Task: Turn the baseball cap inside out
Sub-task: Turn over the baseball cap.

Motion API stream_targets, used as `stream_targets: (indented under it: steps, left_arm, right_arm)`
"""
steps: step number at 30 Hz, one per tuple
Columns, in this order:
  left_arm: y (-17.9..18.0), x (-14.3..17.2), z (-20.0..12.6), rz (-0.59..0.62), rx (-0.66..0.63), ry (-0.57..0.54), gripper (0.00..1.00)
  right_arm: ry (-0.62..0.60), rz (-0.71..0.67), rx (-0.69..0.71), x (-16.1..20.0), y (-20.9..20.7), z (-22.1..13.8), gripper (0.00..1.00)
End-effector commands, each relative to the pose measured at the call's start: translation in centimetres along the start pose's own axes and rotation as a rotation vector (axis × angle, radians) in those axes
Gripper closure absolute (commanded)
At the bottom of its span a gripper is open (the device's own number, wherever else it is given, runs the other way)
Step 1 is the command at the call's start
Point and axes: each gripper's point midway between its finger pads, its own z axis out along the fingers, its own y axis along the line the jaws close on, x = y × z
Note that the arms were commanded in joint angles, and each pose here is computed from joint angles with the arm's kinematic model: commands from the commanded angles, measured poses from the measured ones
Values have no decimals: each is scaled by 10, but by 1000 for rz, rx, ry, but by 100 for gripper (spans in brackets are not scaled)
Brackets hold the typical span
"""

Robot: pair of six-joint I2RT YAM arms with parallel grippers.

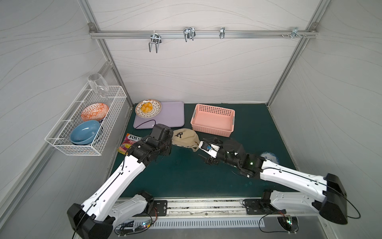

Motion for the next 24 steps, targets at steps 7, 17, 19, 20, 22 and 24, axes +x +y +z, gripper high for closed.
stream_targets:
  steps: [7, 17, 19, 20, 22, 24]
  left_arm:
    - [-18, 16, -3, -18, 66, 47, 100]
    - [-24, 34, -2, -43, 110, 151, 87]
    - [-31, 36, -5, -25, 155, 164, 52]
    - [-36, 35, -8, -4, 181, 159, 29]
    - [-47, 27, -18, 73, 237, 110, 1]
    - [-62, 16, -32, 204, 306, 32, 0]
  right_arm:
    - [-84, -137, -8, -38, 6, 46, 22]
    - [-74, -94, 90, -33, -23, 58, 98]
    - [-71, -72, 119, -30, -33, 53, 100]
    - [-63, -61, 132, -27, -39, 50, 100]
    - [-55, -21, 140, -23, -52, 41, 100]
    - [-46, 26, 141, -16, -63, 31, 100]
